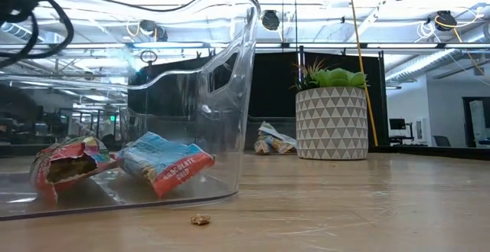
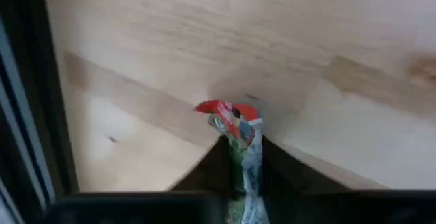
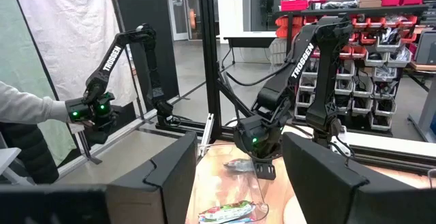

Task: Pick and place Granola Bars by type
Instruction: Put the red granola bar into the bottom transparent bin

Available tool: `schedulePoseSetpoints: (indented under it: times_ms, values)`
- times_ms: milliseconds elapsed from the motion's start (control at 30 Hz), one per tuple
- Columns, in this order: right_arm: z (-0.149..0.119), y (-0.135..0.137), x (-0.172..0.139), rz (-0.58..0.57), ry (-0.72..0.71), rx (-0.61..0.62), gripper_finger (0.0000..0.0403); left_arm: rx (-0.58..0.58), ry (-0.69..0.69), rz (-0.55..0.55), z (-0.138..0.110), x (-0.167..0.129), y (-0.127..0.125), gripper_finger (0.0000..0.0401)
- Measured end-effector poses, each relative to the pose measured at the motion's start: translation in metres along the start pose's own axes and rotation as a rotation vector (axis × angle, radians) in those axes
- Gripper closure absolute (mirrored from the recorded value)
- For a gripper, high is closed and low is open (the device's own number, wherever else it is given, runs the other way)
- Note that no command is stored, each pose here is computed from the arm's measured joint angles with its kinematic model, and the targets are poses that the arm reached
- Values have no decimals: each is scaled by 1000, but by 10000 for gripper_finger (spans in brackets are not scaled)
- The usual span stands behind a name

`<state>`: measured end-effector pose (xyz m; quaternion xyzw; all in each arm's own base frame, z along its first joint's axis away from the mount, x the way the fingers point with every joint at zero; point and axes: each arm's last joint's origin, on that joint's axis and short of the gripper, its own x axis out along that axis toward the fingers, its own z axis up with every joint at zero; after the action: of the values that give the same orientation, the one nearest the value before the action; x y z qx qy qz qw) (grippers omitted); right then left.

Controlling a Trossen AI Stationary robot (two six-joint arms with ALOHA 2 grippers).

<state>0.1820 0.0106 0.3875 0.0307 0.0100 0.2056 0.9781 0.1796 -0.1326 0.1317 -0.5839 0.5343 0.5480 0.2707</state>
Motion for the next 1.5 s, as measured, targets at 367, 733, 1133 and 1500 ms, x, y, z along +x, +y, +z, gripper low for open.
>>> schedulePoseSetpoints:
  times_ms: [367, 733, 1133, 1500]
  values:
    - [0, 0, 0, 0, 0, 24, 195, 60, -128, -28, 25, -53, 12, 389]
    - [-1, 0, 1, -2, 3, 26, 195, 189, -326, -616, -3, -185, 13, 390]
    - [-3, -3, 5, -7, 14, 42, 195, 310, -303, -659, -63, -154, -46, 391]
    - [-3, -3, 5, -7, 15, 62, 195, 252, -211, -572, -114, -88, -38, 391]
